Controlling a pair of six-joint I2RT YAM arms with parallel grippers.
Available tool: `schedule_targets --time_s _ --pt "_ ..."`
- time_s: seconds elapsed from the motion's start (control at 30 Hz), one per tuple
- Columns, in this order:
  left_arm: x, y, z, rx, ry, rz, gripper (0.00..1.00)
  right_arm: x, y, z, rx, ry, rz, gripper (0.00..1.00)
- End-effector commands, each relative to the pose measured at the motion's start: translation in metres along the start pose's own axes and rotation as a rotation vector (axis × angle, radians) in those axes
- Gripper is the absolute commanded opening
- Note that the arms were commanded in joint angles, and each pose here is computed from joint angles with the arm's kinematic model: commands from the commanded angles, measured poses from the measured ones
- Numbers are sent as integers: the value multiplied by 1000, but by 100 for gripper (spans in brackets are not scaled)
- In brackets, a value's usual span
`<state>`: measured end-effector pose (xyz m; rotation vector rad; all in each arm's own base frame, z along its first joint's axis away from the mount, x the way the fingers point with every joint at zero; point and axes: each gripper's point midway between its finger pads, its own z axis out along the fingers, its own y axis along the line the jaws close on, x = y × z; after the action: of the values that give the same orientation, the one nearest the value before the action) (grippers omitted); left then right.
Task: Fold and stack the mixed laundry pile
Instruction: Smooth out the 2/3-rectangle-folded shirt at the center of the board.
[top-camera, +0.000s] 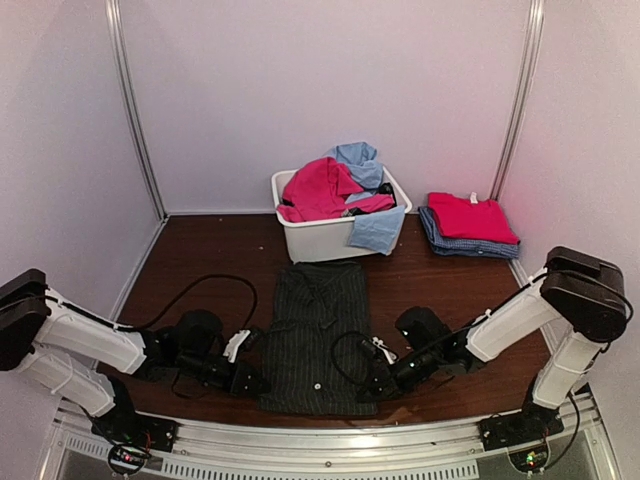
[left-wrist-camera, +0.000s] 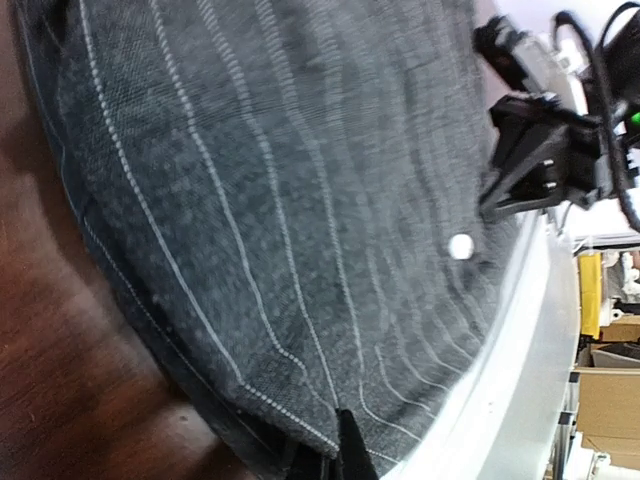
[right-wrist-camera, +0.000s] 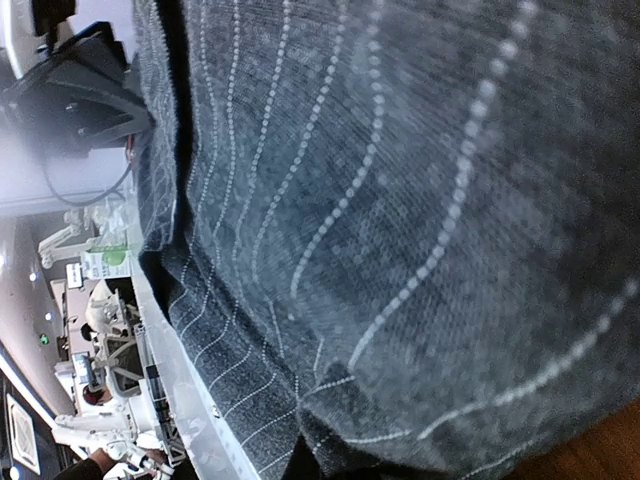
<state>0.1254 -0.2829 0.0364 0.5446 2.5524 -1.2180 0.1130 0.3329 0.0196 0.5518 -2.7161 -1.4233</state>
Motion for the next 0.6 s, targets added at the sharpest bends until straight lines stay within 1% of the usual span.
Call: schedule_targets --time_s 0.0,0.17,0.2,0.23,0.27,0.3,0.33,0.37,0.4,0.43,0.5,0.57 --pt "14 26 10 -63 22 -40 0 10 -29 12 53 20 36 0" --pt "12 40 19 -125 30 -33 0 7 -43 14 90 0 58 0" --pt "8 39 20 -135 23 -25 0 3 -45 12 97 -13 58 3" --pt "3 37 21 -135 19 -14 0 -2 -44 8 96 -28 53 10" --pt "-2 33 22 -131 15 0 3 -7 -41 4 93 -41 46 18" --pt "-5 29 21 -120 12 11 8 -11 -37 -3 99 -51 33 27" --pt "-8 23 17 -104 -1 25 13 -13 -31 -10 107 -60 9 34" --pt "-10 18 11 -92 -19 36 21 -15 -24 -18 114 -72 -15 41" --pt "-11 15 3 -86 -41 47 31 -16 -16 -27 120 -86 -40 48" --pt "-19 5 -10 -69 -91 86 43 -18 -9 -37 128 -108 -78 55" --pt "-32 -6 -30 -80 -165 150 56 -26 2 -57 162 -161 -127 65" --pt "-48 -20 -48 -89 -233 220 63 -40 17 -73 157 -221 -174 68"
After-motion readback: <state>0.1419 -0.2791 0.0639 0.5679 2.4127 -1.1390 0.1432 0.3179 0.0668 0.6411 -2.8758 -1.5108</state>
